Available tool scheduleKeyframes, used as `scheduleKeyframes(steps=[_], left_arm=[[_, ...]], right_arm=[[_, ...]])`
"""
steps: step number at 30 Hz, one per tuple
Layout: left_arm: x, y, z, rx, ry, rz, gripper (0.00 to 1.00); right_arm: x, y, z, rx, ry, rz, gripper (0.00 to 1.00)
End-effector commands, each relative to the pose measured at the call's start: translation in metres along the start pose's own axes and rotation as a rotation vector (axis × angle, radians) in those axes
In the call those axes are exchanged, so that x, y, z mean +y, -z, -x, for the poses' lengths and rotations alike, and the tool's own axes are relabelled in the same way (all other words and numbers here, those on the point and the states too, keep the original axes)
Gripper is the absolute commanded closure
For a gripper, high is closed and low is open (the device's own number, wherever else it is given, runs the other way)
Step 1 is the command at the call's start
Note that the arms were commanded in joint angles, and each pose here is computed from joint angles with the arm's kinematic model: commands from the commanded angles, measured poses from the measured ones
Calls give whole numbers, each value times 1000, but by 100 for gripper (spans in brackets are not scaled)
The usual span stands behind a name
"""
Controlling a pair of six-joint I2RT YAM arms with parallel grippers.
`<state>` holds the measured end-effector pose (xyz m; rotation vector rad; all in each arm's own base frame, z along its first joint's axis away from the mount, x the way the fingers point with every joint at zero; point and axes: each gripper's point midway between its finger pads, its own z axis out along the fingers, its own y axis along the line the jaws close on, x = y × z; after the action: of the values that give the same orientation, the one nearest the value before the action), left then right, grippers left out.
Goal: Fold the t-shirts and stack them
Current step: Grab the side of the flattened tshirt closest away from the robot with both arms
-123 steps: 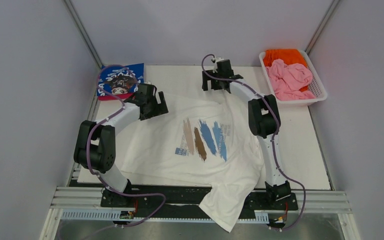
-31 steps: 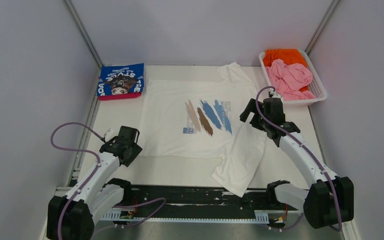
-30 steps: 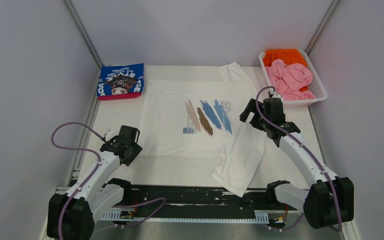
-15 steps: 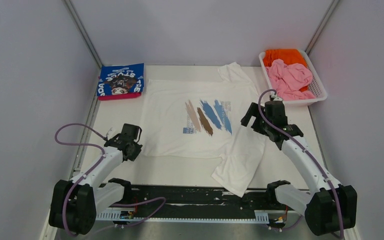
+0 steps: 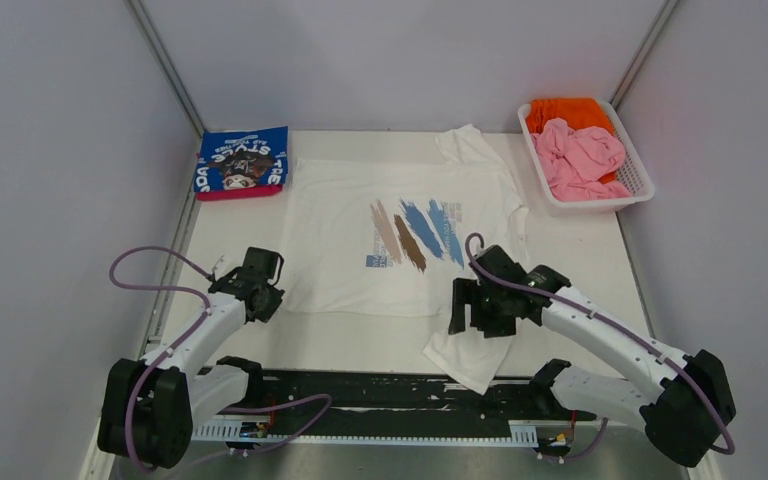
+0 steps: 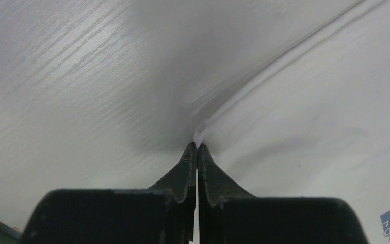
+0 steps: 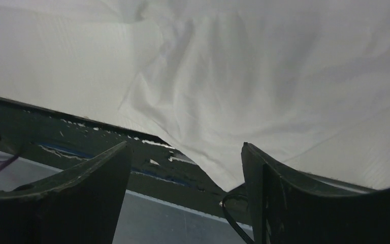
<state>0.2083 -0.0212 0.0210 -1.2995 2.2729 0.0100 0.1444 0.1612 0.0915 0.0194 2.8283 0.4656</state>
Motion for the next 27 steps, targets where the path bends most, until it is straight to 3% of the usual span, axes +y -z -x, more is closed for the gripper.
scheduleKeyframes(steps=[1,9,18,20,23,27], left_arm=[[-11,2,8,-19,17,-22,100],[-10,3,6,-9,5,-30,100],[-6,7,7,-17,18,-31,100],[-4,9,8,-22,22,-25,100],[1,12,10,-32,26,-13,100],[8,18,12,-42,15,-7,100]], right_arm=[[-14,-5,-67,178,-97,-85,25],[7,-30,-93,225,-77,-30,40],[-37,-59,-107,234,-149,-279,53],[-43,-59,-109,234,-168,-304,65],[-46,-53,-111,229,-167,-306,98],[-48,-34,-115,239,-165,-298,100]])
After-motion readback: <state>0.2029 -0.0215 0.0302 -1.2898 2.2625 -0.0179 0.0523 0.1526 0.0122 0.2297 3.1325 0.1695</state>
